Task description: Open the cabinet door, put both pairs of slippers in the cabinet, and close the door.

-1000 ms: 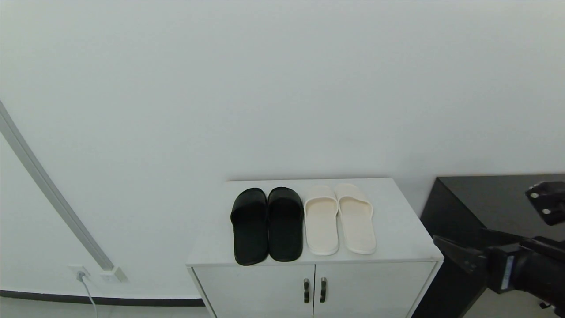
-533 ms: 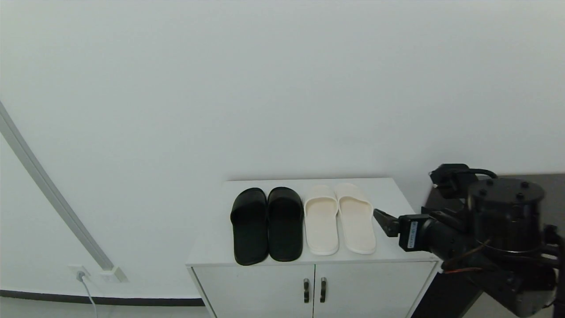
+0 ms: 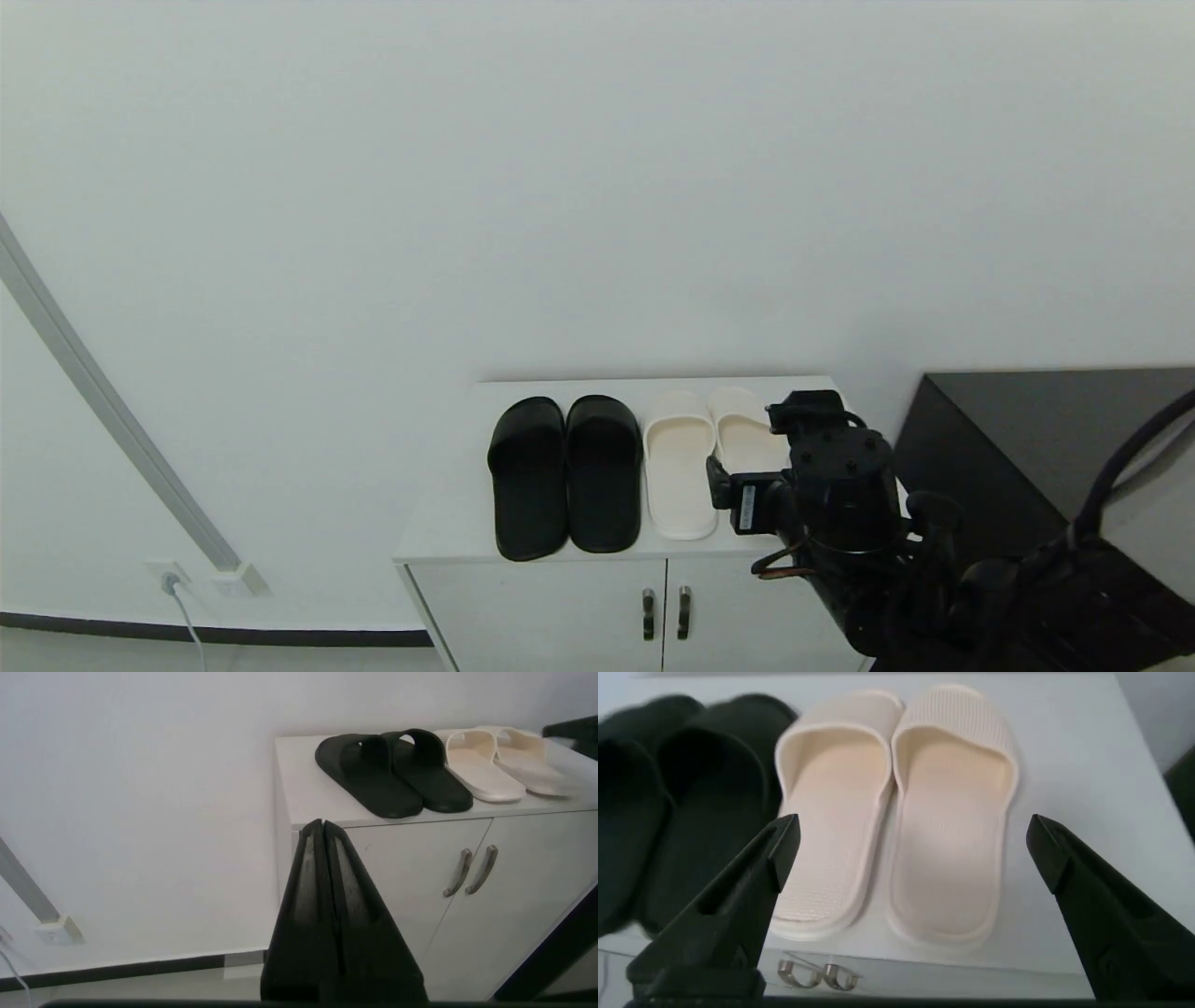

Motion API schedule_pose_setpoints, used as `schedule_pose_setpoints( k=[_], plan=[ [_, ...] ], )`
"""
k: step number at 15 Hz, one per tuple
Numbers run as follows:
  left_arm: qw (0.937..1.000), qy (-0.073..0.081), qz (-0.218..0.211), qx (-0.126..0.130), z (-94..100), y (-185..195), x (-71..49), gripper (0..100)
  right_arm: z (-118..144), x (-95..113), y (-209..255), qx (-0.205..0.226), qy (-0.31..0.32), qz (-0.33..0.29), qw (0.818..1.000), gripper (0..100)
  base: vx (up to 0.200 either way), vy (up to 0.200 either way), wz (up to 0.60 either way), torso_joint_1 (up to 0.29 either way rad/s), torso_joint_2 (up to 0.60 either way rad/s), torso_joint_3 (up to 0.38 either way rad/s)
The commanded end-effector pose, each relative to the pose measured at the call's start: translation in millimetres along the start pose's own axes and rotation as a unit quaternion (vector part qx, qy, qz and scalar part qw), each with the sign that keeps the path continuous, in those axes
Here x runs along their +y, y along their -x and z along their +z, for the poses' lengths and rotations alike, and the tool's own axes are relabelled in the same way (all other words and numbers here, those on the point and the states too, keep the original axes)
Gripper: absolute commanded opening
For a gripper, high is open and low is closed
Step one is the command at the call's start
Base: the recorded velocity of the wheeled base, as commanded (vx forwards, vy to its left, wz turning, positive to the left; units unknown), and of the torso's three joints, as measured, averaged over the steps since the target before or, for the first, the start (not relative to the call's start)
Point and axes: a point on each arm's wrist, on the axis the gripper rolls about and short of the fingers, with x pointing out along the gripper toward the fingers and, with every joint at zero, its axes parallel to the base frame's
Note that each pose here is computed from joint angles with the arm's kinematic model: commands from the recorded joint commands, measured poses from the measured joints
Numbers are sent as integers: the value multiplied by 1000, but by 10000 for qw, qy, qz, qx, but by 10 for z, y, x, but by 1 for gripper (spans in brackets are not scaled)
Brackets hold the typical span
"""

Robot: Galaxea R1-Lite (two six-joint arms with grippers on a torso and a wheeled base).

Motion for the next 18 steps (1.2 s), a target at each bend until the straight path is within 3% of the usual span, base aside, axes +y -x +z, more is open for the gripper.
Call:
schedule_pose_setpoints(
  k=[1, 13, 18],
  plan=[
    [10000, 2, -4, 6, 0, -1, 0, 0, -242, 37, -184, 251, 195, -117, 9994, 100, 0, 0, 0, 0, 0, 0],
    [10000, 9, -4, 6, 0, -1, 0, 0, -254, 107, -1083, 24, 162, 106, 9998, 100, 0, 0, 0, 0, 0, 0],
    [10000, 9, -4, 6, 0, -1, 0, 0, -198, 112, -1239, -59, 228, 82, 9997, 100, 0, 0, 0, 0, 0, 0]
  ],
)
